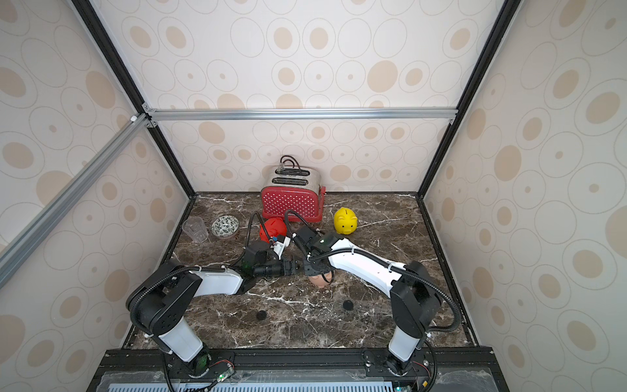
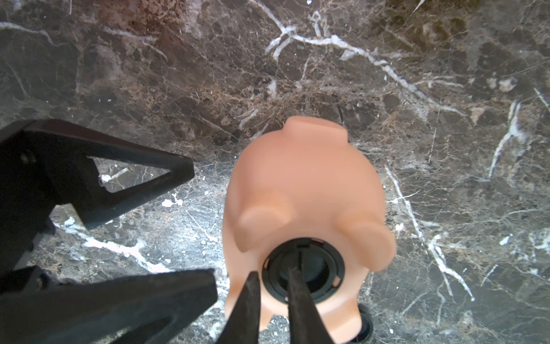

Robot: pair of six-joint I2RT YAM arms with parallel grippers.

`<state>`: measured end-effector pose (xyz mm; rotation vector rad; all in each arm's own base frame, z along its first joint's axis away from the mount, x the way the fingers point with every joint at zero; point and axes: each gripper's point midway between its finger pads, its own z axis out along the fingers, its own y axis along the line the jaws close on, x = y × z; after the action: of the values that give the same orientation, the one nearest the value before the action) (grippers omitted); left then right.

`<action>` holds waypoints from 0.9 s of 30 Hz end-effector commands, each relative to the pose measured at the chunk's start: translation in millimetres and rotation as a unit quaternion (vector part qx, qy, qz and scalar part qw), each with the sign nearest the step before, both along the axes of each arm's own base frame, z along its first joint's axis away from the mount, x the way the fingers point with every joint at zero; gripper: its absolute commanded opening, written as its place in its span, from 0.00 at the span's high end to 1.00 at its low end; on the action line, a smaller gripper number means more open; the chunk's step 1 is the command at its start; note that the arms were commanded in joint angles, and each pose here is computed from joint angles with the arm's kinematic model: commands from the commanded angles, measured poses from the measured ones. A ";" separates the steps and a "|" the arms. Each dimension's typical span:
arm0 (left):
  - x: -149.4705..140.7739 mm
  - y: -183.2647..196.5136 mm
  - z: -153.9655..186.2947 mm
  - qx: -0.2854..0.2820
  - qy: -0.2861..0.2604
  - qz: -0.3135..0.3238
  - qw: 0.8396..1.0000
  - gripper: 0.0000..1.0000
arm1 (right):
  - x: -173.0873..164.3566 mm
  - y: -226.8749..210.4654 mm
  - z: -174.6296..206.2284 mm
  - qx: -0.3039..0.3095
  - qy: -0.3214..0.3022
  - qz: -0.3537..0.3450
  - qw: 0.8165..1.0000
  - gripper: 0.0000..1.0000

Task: Close piggy banks
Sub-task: Hold the piggy bank at the center of the board, then move the piggy bank to the center of the board.

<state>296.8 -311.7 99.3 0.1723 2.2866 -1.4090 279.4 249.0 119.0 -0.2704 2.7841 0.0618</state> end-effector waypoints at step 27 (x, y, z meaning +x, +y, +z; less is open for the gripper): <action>-17.7 82.2 20.4 0.120 -0.045 0.139 0.982 0.06 | -51.1 -31.5 12.6 0.052 0.009 0.031 0.998 0.00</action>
<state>277.2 -254.1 126.3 0.0601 2.2700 -1.1246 241.0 211.7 135.4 -0.3334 2.7540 0.1449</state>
